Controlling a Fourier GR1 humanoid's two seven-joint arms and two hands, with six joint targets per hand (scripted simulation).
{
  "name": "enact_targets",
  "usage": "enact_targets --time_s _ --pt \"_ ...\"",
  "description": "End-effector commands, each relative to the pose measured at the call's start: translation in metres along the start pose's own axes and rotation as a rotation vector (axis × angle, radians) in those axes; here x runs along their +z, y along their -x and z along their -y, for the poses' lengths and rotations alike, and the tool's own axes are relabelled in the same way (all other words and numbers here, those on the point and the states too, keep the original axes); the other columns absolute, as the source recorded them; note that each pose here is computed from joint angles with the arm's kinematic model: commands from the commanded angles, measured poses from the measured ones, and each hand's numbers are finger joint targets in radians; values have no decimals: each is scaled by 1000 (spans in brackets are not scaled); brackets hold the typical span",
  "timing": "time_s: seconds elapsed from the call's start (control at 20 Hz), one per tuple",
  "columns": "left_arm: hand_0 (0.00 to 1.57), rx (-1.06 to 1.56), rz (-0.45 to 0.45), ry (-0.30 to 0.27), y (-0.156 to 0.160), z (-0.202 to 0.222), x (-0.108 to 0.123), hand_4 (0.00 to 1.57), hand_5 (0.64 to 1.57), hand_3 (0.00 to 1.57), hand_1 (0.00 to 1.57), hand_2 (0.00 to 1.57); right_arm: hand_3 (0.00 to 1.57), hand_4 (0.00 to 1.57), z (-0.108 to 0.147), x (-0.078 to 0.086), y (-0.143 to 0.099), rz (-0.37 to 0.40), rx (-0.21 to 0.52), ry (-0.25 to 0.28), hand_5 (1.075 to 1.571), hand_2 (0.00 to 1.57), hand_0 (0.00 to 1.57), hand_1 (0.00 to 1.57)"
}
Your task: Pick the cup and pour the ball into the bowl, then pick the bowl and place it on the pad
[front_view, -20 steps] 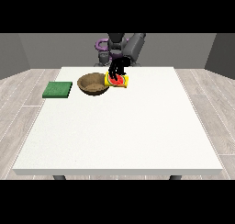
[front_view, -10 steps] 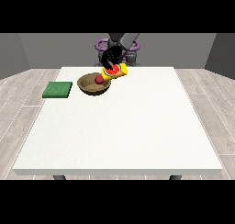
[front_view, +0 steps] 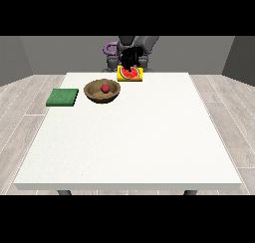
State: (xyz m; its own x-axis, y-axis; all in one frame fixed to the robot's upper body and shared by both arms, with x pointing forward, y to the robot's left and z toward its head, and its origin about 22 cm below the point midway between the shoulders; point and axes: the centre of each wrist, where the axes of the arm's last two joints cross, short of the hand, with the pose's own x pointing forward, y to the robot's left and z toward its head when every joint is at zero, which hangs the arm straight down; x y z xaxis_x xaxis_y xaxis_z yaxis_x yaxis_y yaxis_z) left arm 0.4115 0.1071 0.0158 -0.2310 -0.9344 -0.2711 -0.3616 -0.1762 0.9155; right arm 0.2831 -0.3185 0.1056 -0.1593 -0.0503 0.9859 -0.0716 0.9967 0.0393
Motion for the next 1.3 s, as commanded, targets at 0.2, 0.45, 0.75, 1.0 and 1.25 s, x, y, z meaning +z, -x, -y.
enact_targets --time_s 0.2,0.45,0.75,1.0,1.25 --pt "1149 487 -348 -162 78 13 28 825 1570 1571 1149 1571 0 394 6 17 -3 19 5 5 1565 0 0 0" --pt "1554 642 -416 -250 99 44 84 1311 1549 1571 1554 1571 0 397 1 20 -34 131 27 -29 1566 0 0 0" --pt "1370 1246 -488 -355 58 15 58 1245 1547 1571 1370 1571 0 448 -12 21 -27 125 -5 3 1565 0 0 0" --pt "646 1642 -395 -508 97 4 60 341 1566 0 646 210 0 518 -23 25 -20 114 -42 39 1564 0 0 0" --pt "0 1777 -239 -613 173 12 87 0 1559 0 0 0 0 499 -51 33 -32 175 -6 25 1566 0 0 0"
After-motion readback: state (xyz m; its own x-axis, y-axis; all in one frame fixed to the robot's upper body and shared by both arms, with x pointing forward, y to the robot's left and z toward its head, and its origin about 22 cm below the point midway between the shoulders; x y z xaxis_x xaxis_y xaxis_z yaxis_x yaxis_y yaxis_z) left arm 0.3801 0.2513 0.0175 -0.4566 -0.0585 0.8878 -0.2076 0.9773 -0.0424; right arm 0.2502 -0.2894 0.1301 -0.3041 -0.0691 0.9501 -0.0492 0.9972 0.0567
